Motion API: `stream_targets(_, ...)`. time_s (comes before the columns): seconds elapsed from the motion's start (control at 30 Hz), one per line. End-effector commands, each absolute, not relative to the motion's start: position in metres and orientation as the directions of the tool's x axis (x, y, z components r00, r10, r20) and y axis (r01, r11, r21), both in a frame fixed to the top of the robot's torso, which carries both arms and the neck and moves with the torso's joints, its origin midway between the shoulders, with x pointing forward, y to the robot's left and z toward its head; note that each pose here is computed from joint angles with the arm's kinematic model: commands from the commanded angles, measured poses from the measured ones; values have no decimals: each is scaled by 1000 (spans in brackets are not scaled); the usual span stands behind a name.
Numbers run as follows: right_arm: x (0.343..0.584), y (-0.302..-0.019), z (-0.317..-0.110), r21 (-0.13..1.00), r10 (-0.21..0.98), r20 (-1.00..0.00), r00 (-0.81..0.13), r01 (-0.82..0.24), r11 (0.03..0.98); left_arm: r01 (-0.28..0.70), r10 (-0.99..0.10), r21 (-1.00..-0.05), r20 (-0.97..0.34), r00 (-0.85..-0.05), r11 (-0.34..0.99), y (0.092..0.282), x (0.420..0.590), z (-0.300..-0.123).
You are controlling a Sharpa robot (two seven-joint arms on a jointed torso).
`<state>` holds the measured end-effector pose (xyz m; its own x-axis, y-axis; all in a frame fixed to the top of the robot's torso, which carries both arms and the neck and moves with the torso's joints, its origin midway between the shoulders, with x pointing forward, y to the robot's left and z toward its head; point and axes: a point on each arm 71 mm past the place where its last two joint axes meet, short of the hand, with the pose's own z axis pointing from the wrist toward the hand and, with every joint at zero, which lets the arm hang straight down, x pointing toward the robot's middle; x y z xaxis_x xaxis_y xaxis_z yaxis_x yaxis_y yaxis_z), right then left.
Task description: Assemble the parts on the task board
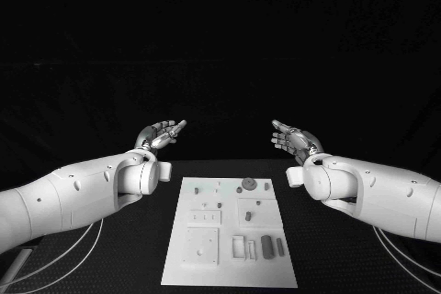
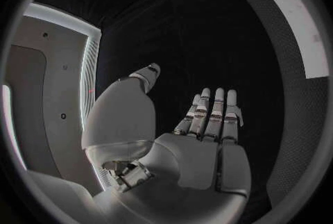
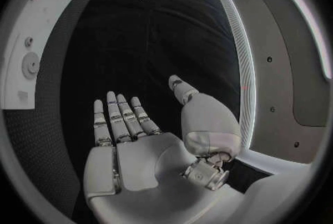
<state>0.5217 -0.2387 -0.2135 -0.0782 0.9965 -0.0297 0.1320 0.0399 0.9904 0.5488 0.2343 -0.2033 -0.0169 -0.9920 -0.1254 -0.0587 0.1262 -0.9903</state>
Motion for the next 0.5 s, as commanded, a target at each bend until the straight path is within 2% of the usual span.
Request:
stream_targets(0.03,529,-236,-216,962,965,29,-261,268,43,-144,-989,-985,-76,-125,94,232,559,-201)
stream_targets(0.13,535,-243,-213,953,957,27,-289,295,62,-149,-988,-983,-84,-131,103,236,565,-197)
stream_targets(0.37,541,-249,-209,944,948,25,-316,320,82,-150,-988,-983,-86,-132,106,236,566,-196)
stream_targets(0.4,555,-253,-204,841,803,-497,-329,45,539,-142,-981,-983,-92,-171,117,238,564,-197)
stream_targets(0.5,555,-251,-205,751,690,-626,-364,-41,659,-131,-977,-982,-108,-183,133,239,562,-197)
